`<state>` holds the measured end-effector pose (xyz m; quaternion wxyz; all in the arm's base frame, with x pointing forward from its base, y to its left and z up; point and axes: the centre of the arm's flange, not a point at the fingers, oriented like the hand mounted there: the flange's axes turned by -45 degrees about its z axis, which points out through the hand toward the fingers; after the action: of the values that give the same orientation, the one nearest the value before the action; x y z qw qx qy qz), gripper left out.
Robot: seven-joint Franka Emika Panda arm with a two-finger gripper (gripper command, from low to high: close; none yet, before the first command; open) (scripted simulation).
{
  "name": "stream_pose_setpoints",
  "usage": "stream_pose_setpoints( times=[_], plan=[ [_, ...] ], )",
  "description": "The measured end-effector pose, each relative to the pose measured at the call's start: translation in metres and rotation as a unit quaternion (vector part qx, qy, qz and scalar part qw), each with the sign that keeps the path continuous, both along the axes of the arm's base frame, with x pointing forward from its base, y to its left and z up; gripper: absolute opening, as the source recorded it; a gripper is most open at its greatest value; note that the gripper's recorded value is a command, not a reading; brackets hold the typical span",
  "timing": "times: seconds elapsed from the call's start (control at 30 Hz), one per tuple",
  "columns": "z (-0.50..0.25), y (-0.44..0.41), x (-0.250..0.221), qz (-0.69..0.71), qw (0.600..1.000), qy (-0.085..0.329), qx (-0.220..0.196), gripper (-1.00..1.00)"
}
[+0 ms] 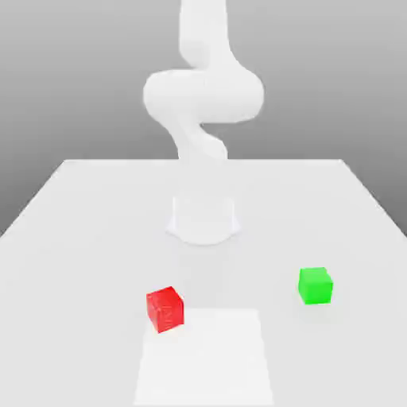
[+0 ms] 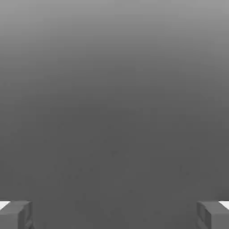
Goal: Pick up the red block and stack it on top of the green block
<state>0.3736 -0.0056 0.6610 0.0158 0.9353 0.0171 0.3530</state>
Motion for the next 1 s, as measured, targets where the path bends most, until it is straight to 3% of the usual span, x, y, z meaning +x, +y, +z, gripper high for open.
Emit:
stream_pose_setpoints(
  times=[0.27,0.4,0.57,0.8,0.83,1.0],
  plan=[
    [-0.199,-0.031,0.044,0.073,0.983,0.152,-0.067,0.0],
    [-0.3,-0.047,0.029,0.121,0.963,0.228,-0.08,0.0],
    [-0.428,-0.059,-0.024,0.194,0.923,0.323,-0.074,0.0],
    [-0.512,-0.062,-0.042,0.213,0.911,0.346,-0.072,0.0],
    [-0.517,-0.062,-0.043,0.213,0.911,0.346,-0.072,-1.0],
    [-0.517,-0.062,-0.043,0.213,0.911,0.347,-0.071,-1.0]
  ],
)
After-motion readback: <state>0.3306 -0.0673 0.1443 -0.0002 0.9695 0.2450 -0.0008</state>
